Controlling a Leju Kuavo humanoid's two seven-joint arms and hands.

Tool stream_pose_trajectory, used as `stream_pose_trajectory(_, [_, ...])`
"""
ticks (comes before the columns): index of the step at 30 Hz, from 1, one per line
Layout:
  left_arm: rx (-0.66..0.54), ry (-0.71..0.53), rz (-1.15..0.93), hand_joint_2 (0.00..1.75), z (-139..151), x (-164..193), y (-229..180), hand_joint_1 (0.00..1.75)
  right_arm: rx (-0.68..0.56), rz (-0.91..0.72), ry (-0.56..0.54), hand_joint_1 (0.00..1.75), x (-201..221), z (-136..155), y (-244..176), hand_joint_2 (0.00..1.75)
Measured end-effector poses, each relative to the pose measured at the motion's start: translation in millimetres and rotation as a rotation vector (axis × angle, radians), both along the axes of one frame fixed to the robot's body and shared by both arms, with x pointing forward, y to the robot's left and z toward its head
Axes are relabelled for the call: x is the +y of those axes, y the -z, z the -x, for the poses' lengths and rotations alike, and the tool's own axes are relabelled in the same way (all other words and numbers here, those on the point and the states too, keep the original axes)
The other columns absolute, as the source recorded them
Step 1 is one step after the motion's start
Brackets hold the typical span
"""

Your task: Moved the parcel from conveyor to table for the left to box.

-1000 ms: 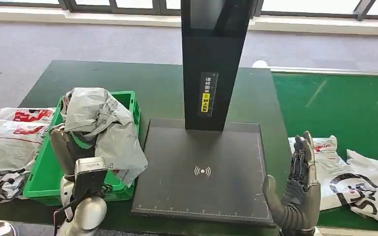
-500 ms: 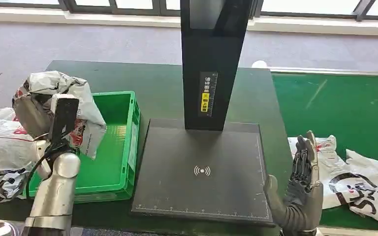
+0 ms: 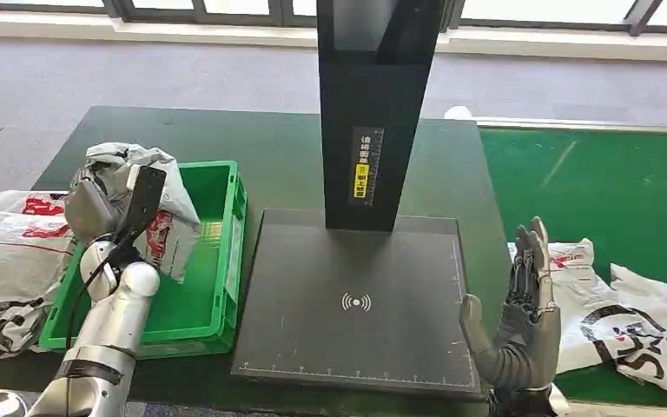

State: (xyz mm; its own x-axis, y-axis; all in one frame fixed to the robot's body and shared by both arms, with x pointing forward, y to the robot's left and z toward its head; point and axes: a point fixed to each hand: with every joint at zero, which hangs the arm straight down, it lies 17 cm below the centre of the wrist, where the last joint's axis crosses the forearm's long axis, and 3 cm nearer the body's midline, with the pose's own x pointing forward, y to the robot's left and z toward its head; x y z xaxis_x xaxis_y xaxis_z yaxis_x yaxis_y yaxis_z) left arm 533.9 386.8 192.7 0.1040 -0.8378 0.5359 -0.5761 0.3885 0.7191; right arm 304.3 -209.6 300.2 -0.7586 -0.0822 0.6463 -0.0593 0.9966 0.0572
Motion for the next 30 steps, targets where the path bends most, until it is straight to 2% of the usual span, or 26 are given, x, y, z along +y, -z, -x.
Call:
stream_pose_trajectory(10, [-0.002,-0.042,0.055,0.00,20.2,22.9,22.7,0.00,0.026,-0.010,0.000,0.00,0.1,-6.6,9.3,1.75])
stream_pose_trajectory(18, [-0.016,-0.064,0.057,0.00,30.2,31.3,21.8,0.00,0.040,-0.011,0.006,0.00,-0.2,-9.8,14.6,1.75])
stream_pose_trajectory(30, [-0.115,-0.112,-0.027,0.00,91.2,28.8,-2.5,0.00,0.056,0.022,0.019,0.00,4.1,-18.8,22.5,1.75])
